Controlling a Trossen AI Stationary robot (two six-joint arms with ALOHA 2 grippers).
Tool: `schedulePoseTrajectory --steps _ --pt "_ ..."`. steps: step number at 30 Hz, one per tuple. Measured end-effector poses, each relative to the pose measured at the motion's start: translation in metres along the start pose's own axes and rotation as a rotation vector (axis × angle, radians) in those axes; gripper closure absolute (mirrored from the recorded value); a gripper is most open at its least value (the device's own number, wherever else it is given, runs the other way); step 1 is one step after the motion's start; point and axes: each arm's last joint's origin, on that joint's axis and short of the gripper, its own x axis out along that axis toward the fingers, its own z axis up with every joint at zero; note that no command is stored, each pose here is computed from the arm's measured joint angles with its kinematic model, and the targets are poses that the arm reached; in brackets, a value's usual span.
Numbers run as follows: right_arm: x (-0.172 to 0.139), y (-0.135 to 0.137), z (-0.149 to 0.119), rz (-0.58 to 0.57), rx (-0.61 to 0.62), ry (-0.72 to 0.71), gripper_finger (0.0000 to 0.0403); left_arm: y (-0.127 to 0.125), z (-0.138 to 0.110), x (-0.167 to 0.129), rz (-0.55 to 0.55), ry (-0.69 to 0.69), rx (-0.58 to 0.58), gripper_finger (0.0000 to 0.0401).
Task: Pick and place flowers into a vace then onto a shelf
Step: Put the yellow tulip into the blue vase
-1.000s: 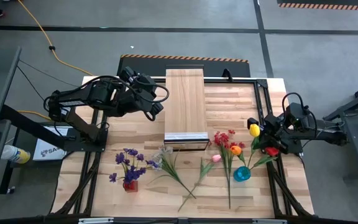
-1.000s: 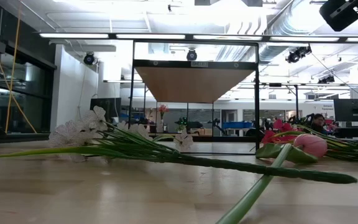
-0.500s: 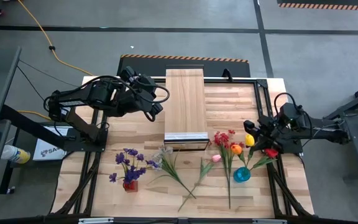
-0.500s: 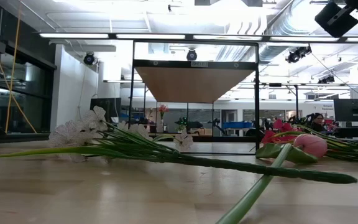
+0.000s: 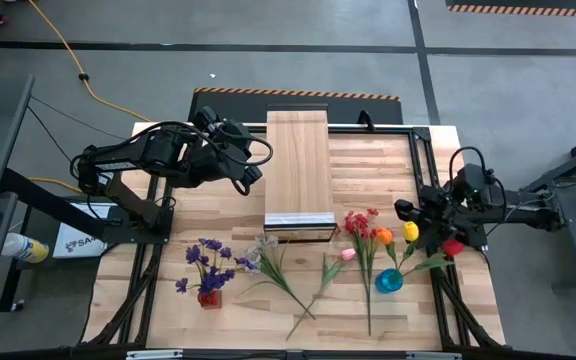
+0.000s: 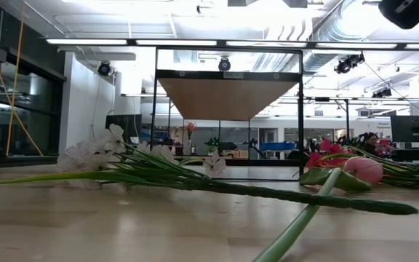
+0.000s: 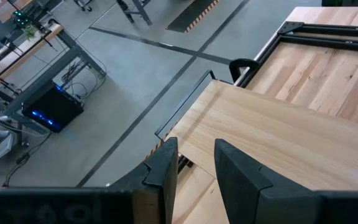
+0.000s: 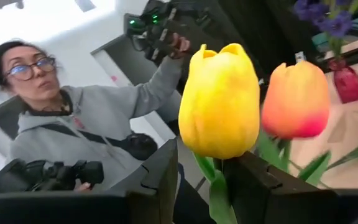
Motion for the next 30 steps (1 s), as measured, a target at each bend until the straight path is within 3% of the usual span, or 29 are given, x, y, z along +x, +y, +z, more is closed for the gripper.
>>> schedulePoseTrajectory --steps 12,22,30 --pt "0.000 -0.004 -0.004 -0.042 0.080 0.014 0.0289 0.000 0.000 0.000 0.000 0.000 0.052 0.0263" --pt "-0.001 -0.009 -0.011 -0.064 0.239 0.081 0.0289 0.000 0.000 0.000 0.000 0.000 0.052 0.0263" --pt "-0.001 -0.012 -0.014 -0.102 0.259 0.092 0.0289 0.000 0.000 0.000 -0.001 0.000 0.052 0.0263"
